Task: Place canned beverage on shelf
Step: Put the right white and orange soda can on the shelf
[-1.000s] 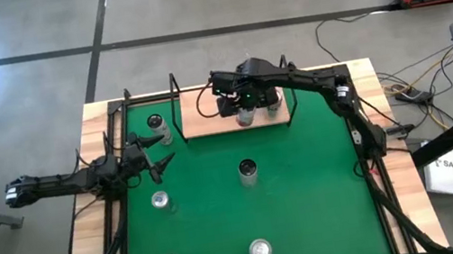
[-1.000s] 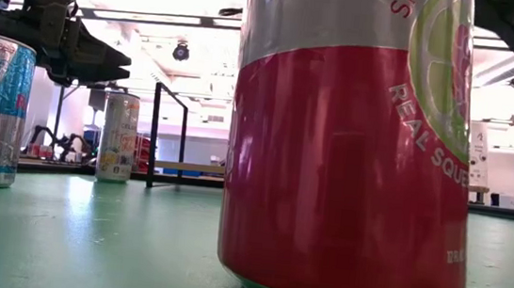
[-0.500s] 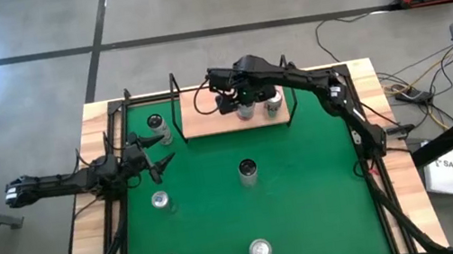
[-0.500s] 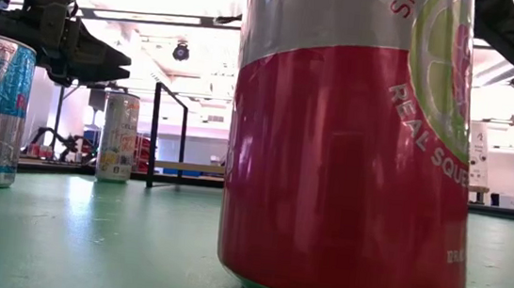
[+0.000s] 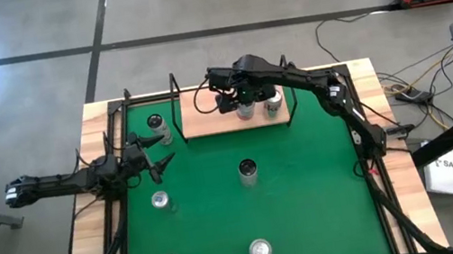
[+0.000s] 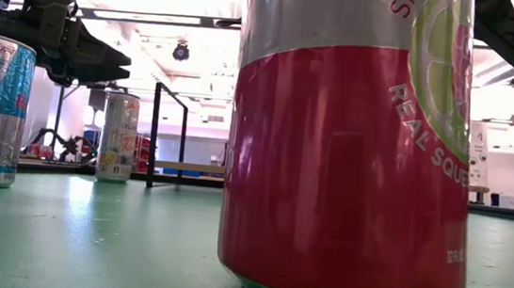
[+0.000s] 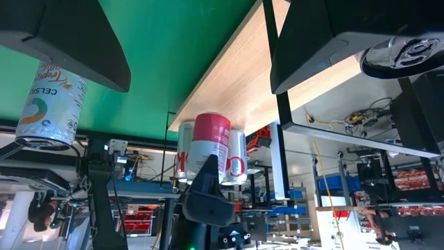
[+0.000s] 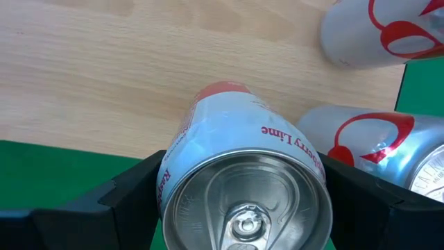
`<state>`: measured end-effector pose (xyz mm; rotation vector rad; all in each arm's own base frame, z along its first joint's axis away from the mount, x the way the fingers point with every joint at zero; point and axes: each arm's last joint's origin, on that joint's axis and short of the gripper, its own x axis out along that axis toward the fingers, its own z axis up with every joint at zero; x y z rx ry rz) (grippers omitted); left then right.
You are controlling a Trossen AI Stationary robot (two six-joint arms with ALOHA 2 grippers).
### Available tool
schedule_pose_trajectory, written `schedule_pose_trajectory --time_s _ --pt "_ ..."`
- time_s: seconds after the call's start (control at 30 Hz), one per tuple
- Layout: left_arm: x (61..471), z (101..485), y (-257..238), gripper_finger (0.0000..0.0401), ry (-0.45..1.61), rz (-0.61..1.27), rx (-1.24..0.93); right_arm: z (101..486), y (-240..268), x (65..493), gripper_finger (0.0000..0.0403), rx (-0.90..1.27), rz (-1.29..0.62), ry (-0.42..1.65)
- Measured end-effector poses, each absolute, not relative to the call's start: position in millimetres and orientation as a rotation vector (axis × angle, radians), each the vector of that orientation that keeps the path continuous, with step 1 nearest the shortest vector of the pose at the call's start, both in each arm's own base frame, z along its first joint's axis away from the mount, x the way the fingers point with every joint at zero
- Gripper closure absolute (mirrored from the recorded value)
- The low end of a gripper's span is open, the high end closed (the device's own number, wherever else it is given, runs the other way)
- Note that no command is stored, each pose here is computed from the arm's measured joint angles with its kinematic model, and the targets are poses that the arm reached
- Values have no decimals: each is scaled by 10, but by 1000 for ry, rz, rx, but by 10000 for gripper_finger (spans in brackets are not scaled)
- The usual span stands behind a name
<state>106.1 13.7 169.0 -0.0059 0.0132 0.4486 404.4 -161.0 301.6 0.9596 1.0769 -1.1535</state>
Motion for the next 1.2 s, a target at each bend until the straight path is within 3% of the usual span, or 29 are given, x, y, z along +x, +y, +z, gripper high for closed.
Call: schedule_pose_trajectory --time_s 1.2 --pt "1061 1690 137 69 13 449 -6 2840 -1608 4088 96 1188 -1274 994"
